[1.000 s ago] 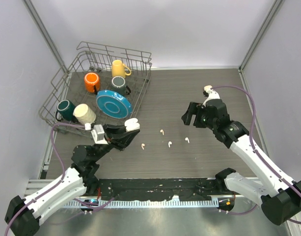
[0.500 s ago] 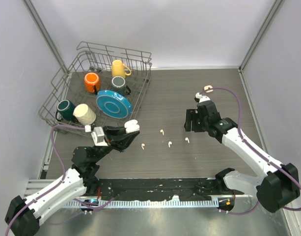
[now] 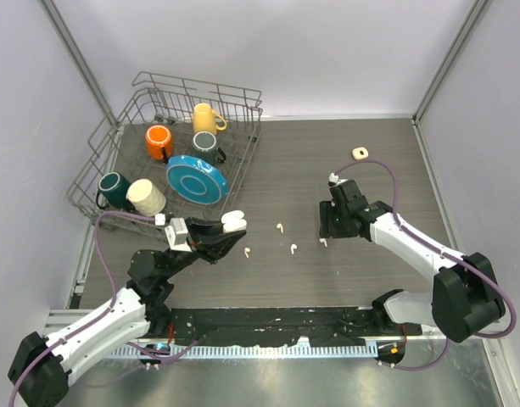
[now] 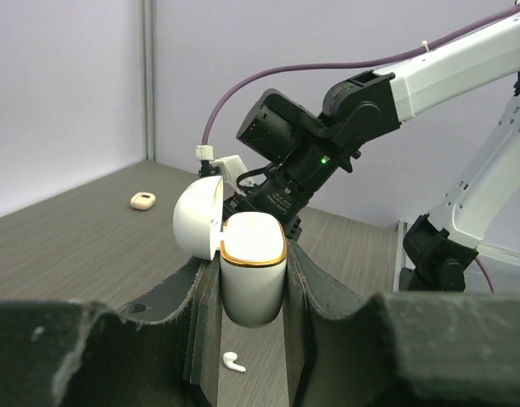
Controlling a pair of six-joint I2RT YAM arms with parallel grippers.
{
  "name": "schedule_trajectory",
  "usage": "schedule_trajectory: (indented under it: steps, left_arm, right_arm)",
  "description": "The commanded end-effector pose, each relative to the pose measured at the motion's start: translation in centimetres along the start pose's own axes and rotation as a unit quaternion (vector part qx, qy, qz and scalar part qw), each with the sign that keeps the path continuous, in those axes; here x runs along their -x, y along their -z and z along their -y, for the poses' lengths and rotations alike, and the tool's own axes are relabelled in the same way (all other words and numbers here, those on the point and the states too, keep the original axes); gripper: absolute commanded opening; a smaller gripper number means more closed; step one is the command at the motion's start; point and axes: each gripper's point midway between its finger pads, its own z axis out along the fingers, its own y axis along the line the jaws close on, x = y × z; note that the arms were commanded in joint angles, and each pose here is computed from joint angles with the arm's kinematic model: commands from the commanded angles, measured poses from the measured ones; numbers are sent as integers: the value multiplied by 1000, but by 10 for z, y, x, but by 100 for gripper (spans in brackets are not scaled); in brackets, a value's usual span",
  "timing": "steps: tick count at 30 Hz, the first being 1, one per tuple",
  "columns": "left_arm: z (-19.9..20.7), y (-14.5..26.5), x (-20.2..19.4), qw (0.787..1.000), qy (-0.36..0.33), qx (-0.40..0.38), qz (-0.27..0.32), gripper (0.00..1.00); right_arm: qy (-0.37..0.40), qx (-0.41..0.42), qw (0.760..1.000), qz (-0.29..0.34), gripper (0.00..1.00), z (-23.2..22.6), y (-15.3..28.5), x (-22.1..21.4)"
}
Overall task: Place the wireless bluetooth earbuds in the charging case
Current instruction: Pick up the earbud from the center of the board.
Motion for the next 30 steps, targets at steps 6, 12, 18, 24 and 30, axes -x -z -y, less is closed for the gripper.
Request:
schedule_trajectory:
  steps: [6,12,18,24,30]
  left_arm:
    - [9,-7,25,999,-15,-20,33,0]
    - [7,-8,23,999,-15,-17,29,0]
    - [6,-8,21,999,-16,-16,25,0]
    - [5,-7,21,999,-19,-12,23,0]
    - [4,-6,20,1000,-19,-8,21,0]
  right_arm:
    - [-16,4,1000,-12,56,-3,-12,-4]
    - [-4,2,1000,-28,54,-4,-20,-5]
    - [5,0,999,-41,54,-6,-27,-9]
    - [13,-2,999,-35,53,-8,-31,-5]
    - [17,-18,999,-40,50,-4,-39,-6]
